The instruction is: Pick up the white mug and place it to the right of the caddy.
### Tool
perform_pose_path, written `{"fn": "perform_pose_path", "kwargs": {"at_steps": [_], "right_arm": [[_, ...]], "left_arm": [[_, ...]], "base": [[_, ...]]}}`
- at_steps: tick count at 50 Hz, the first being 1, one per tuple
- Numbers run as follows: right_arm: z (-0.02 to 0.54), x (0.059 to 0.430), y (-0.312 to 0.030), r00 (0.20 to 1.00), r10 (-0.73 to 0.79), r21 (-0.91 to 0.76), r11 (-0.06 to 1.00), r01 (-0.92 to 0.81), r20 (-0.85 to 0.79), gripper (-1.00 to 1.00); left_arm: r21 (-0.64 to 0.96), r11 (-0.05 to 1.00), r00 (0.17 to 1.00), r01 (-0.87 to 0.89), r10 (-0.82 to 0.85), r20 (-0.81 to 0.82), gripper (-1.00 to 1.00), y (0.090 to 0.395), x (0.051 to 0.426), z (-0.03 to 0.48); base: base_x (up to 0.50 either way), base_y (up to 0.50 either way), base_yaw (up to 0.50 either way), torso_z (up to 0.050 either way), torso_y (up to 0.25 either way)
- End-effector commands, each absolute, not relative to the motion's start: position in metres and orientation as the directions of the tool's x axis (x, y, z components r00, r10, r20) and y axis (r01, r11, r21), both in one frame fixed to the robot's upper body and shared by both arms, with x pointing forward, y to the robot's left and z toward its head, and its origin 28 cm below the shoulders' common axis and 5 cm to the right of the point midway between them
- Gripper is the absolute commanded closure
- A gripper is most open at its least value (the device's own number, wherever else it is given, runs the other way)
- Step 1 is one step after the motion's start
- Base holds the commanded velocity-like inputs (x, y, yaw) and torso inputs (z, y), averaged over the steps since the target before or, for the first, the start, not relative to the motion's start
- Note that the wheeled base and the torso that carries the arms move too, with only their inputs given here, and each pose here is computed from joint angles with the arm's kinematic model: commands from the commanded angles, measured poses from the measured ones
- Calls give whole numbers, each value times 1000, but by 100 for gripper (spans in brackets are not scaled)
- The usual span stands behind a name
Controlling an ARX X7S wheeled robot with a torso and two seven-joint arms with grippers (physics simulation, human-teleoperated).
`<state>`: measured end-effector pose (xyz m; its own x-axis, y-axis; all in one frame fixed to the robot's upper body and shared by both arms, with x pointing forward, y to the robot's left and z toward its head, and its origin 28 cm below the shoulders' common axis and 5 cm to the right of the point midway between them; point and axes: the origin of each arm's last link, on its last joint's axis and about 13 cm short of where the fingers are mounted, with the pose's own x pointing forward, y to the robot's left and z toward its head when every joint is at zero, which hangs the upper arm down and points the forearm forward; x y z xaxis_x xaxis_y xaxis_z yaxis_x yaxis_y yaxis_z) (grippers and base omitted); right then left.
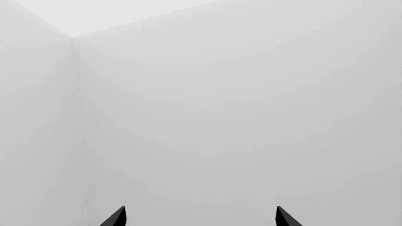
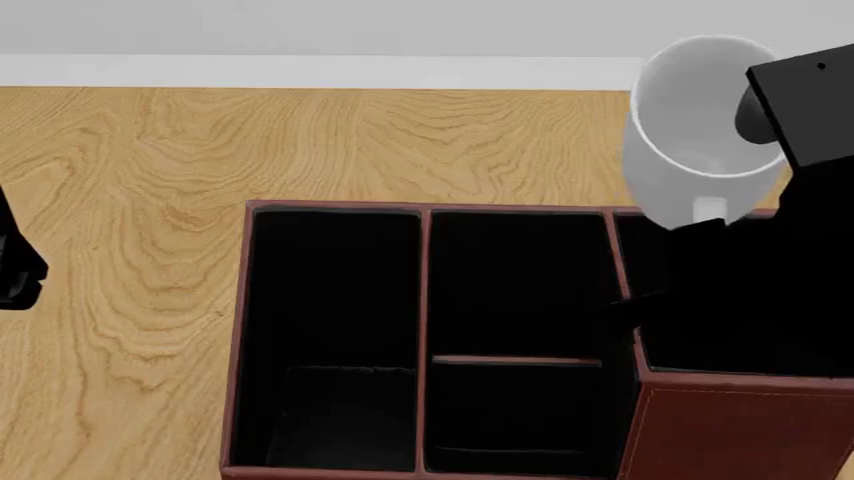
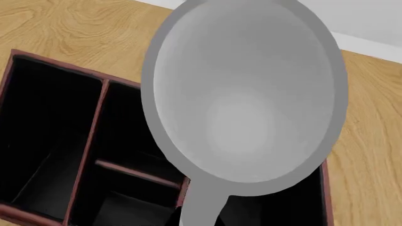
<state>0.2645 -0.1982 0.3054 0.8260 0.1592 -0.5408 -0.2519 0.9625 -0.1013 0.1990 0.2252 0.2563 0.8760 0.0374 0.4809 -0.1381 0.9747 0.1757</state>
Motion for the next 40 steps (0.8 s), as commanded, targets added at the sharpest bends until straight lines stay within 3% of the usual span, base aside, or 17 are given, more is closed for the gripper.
{"fn": "perform_pose_path", "kwargs": {"at_steps": [1,40], "right_arm": [[308,261,-209,845,117,-114,972,-205,-522,100],[312,240,-245,863,-4,-107,993,-57,-505,100]], "left_arm": [[178,975,875,-135,33,482,-100,224,199,256],[179,978,873,-111,10,488,-100,220,196,256]], "base": [[0,0,0,0,0],[0,0,0,0,1]]}}
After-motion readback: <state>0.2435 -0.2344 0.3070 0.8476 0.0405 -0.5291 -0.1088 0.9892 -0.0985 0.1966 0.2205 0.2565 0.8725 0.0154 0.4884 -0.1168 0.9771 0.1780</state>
